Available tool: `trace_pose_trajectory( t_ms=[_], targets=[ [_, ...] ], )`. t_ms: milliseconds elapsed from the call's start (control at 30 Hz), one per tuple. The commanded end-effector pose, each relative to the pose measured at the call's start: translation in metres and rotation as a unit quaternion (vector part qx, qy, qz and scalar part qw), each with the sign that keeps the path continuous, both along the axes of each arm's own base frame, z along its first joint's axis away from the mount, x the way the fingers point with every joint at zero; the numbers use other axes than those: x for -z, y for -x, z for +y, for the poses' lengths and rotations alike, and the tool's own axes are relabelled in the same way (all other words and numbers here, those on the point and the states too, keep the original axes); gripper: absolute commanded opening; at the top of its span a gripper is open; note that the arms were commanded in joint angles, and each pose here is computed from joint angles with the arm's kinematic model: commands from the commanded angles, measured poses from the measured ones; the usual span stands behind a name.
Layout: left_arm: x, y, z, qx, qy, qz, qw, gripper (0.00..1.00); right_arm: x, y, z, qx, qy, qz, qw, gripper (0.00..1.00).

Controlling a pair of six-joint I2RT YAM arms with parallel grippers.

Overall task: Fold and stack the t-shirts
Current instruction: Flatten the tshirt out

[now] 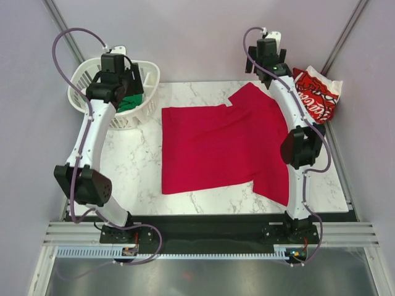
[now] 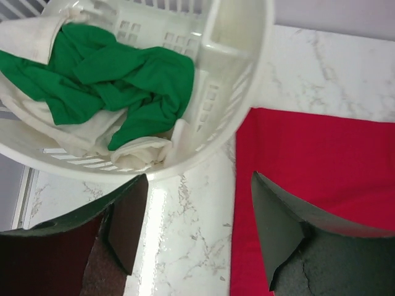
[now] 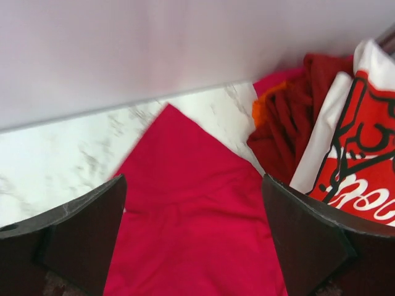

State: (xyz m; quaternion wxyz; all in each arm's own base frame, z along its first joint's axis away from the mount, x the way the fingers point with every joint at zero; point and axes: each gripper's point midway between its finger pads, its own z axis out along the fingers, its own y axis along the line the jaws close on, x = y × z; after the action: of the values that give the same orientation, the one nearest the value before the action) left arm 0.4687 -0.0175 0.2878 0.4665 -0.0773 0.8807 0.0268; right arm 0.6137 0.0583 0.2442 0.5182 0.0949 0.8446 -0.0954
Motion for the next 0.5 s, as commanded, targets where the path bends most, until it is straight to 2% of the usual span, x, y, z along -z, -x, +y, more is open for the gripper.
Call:
trace_pose_trajectory(
  t_ms=[0, 67, 133, 167, 200, 233, 267, 300, 367, 400, 467],
  targets=[
    [-0.074, 0.045, -0.02, 0.022, 0.016, -0.086, 0.996, 0.75, -0.118, 0.028, 0.01, -0.021, -0.059, -0.126, 0.99, 0.98],
    [-0.061, 0.064, -0.039, 0.045, 0.022, -0.074, 0.996, 0.74, -0.126, 0.042, 0.017, -0.036, -0.087, -0.13, 0.987, 0.98],
    [-0.06, 0.088, -0.062, 0.081, 0.037, -0.075, 0.993, 0.73, -0.097, 0.051, 0.032, -0.07, -0.113, -0.095, 0.987, 0.98],
    [-0.03, 0.097, -0.07, 0.084, 0.048, -0.042, 0.994, 0.72, -0.1, 0.061, 0.038, -0.084, -0.13, -0.095, 0.983, 0.98],
    [-0.018, 0.106, -0.081, 0.104, 0.063, -0.028, 0.992, 0.71, -0.069, 0.067, 0.041, -0.089, -0.136, -0.062, 0.985, 0.98],
    [-0.011, 0.115, -0.091, 0.117, 0.074, -0.025, 0.99, 0.7, -0.059, 0.074, 0.045, -0.093, -0.144, -0.048, 0.984, 0.98],
    [0.023, 0.125, -0.096, 0.118, 0.086, 0.012, 0.989, 0.7, -0.058, 0.084, 0.052, -0.101, -0.158, -0.044, 0.981, 0.98],
    [0.037, 0.131, -0.106, 0.139, 0.104, 0.026, 0.985, 0.7, -0.025, 0.096, 0.054, -0.101, -0.157, -0.008, 0.982, 0.98],
    [0.074, 0.138, -0.115, 0.139, 0.128, 0.049, 0.981, 0.69, -0.016, 0.109, 0.064, -0.114, -0.157, -0.009, 0.981, 0.98],
    [0.085, 0.142, -0.127, 0.162, 0.152, 0.062, 0.973, 0.69, 0.016, 0.123, 0.074, -0.126, -0.145, 0.025, 0.981, 0.98],
    [0.111, 0.138, -0.143, 0.177, 0.176, 0.076, 0.965, 0.68, 0.032, 0.138, 0.089, -0.144, -0.137, 0.041, 0.979, 0.98]
  ],
)
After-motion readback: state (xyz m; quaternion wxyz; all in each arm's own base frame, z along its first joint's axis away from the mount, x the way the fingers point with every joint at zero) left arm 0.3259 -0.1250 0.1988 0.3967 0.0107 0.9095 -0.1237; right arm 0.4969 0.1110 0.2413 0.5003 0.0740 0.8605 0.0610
